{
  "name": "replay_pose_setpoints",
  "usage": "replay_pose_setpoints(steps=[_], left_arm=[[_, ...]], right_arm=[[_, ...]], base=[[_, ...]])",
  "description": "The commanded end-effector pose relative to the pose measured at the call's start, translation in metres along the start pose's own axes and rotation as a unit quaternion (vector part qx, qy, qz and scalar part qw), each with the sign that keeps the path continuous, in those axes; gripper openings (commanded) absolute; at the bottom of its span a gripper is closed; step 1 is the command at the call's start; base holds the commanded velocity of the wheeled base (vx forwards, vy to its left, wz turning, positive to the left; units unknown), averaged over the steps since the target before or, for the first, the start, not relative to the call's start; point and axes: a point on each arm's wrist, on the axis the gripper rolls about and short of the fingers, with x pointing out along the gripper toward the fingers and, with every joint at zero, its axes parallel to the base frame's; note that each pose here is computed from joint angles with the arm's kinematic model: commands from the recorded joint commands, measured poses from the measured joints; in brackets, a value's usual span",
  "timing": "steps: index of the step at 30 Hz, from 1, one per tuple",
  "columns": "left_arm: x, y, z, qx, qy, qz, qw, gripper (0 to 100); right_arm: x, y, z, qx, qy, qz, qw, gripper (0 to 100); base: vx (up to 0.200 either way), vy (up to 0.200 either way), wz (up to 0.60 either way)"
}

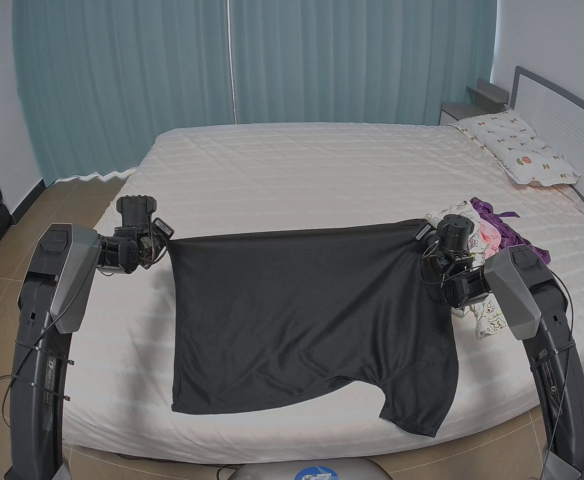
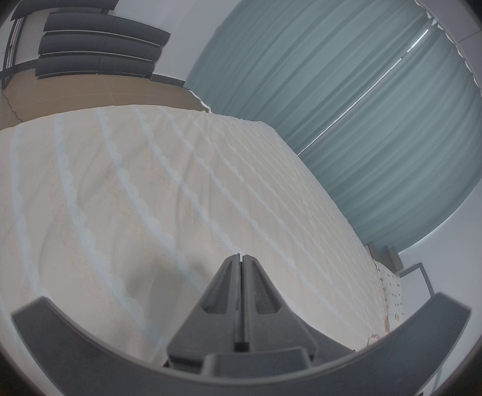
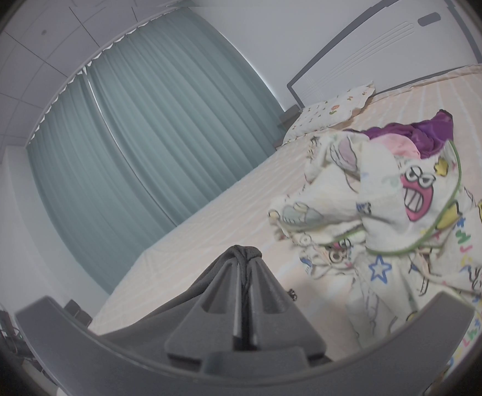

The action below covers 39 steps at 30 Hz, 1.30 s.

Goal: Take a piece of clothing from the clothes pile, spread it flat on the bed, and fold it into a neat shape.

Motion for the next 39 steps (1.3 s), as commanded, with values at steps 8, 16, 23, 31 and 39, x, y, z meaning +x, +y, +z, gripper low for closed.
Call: replay_pose_setpoints(steps=[8, 16, 23, 31, 39], left_arm=[[0.002, -0.004, -0.013, 0.019, 0.009, -0.004, 0.9998, 100], [-0.003, -0.006, -0.006, 0.015, 0.008, -0.001, 0.9999, 100], [-0.045, -0.011, 0.012, 0.012, 0.049, 0.014, 0.9986, 100], [-0.119, 0.023, -0.007, 0.008, 0.150, 0.009, 0.9887, 100], [-0.201, 0.080, -0.049, 0.009, 0.221, -0.001, 0.9751, 100]], right_arm=[[-0.007, -0.018, -0.037, -0.041, 0.049, -0.018, 0.9978, 100], [-0.023, -0.018, -0.011, -0.045, 0.044, -0.018, 0.9978, 100], [-0.071, 0.001, 0.035, -0.042, 0.082, 0.044, 0.9948, 100], [-0.148, -0.001, 0.046, -0.051, 0.154, 0.025, 0.9864, 100], [-0.220, -0.027, 0.024, -0.015, 0.218, -0.020, 0.9756, 100]], base=[[0.000, 0.000, 0.00], [0.000, 0.000, 0.00], [0.000, 0.000, 0.00], [-0.025, 0.000, 0.00], [-0.100, 0.000, 0.00]])
